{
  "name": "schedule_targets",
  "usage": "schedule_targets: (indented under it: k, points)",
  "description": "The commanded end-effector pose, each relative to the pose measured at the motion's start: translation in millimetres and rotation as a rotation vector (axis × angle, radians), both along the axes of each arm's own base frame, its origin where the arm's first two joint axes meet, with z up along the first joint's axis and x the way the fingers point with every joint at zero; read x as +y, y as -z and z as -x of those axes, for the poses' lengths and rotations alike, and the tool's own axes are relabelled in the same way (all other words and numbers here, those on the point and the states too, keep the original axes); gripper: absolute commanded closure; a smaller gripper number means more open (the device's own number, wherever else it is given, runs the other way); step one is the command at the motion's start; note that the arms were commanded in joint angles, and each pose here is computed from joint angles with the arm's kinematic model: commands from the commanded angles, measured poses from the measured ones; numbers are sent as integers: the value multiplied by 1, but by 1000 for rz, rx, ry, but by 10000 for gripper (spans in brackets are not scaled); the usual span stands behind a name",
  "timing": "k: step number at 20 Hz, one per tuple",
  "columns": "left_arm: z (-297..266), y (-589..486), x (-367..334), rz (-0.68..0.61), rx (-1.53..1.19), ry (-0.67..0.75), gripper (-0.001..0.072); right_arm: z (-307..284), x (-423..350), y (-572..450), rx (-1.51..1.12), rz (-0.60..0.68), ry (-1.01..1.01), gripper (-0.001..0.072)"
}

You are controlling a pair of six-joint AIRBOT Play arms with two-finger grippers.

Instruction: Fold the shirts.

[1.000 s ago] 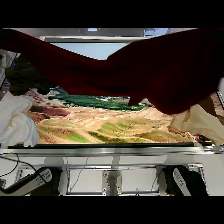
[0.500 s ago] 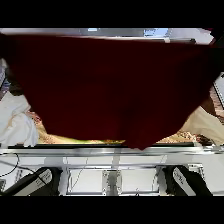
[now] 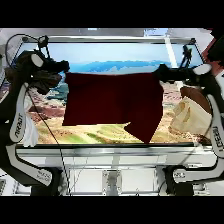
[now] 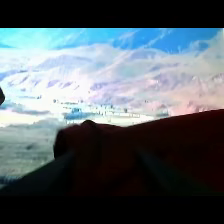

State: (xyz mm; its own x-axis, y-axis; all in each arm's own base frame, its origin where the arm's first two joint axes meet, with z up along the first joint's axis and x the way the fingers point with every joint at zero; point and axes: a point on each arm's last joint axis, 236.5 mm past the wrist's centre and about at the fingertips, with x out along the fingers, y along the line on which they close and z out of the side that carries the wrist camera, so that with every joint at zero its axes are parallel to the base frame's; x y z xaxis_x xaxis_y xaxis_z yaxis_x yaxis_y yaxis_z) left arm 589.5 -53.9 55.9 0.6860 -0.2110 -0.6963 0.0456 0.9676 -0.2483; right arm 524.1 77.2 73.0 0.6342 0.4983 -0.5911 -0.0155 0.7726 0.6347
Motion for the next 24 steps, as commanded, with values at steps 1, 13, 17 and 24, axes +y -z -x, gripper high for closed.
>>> schedule_targets:
  k: [1,13,17,24]
  points:
    - [-37,-13,-2,89,-127,-86,7,-50,-14,21,-90,-5,179,293]
    - [130,-162,138,-63,7,-97,11,105,-161,12,315,267,87,305]
    - [212,-51,102,137,185,-120,11,142,-128,69,460,144,44,306]
    - [304,69,19,490,419,-180,11,185,-101,146,599,76,72,306]
